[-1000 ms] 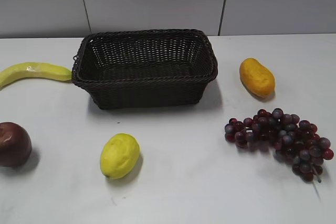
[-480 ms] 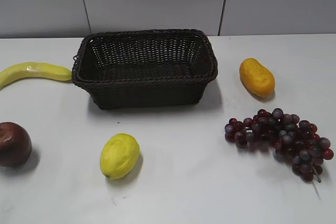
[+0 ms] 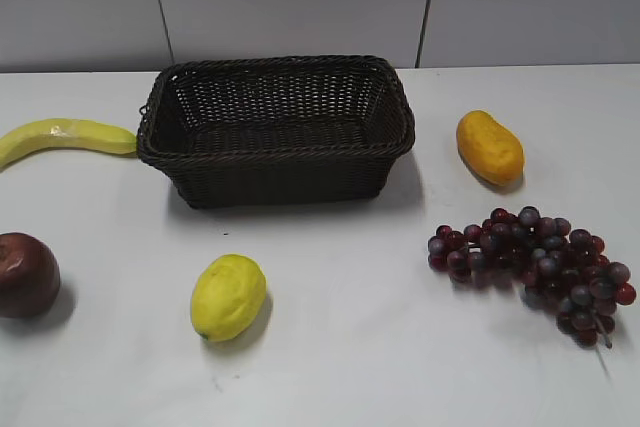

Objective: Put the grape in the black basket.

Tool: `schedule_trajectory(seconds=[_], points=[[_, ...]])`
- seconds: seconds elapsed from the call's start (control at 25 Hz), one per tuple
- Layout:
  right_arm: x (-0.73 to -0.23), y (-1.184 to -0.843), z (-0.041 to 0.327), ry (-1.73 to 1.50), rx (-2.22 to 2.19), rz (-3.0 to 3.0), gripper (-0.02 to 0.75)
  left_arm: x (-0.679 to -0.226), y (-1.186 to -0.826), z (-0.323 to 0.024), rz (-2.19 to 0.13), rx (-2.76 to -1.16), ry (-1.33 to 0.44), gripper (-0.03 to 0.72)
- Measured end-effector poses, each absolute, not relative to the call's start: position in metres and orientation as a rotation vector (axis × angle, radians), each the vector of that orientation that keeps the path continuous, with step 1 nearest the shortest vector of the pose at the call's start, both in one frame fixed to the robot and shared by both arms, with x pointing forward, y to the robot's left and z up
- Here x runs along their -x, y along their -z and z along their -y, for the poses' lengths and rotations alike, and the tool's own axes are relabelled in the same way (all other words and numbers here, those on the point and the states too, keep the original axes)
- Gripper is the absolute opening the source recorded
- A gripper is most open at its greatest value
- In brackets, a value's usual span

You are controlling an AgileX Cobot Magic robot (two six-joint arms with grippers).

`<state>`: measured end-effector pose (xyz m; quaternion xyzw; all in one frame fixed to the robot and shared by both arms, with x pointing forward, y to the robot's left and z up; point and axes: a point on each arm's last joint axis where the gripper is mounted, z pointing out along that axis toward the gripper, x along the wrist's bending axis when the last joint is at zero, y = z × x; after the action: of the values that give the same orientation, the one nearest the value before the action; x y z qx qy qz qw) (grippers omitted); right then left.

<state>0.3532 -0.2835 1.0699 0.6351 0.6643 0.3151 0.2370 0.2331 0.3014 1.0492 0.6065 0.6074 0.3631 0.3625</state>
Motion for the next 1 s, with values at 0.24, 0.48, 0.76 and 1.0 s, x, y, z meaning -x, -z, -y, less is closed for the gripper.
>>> schedule_trajectory(seconds=[0.24, 0.48, 0.76, 1.0], points=[[-0.395, -1.06, 0.278, -0.773, -1.824, -1.928, 0.678, -0.233, -1.049, -0.301, -1.564, -1.562, -0.935, 0.489], [-0.439, -1.033, 0.269, -0.657, -1.912, -2.087, 0.675, -0.233, -1.049, -0.301, -1.564, -1.562, -0.935, 0.489], [-0.483, -1.002, 0.266, -0.562, -1.958, -2.154, 0.669, -0.233, -1.049, -0.301, -1.564, -1.562, -0.935, 0.489], [-0.506, -0.968, 0.261, -0.512, -1.994, -2.24, 0.669, -0.233, -1.049, -0.301, -1.564, -1.562, -0.935, 0.489]])
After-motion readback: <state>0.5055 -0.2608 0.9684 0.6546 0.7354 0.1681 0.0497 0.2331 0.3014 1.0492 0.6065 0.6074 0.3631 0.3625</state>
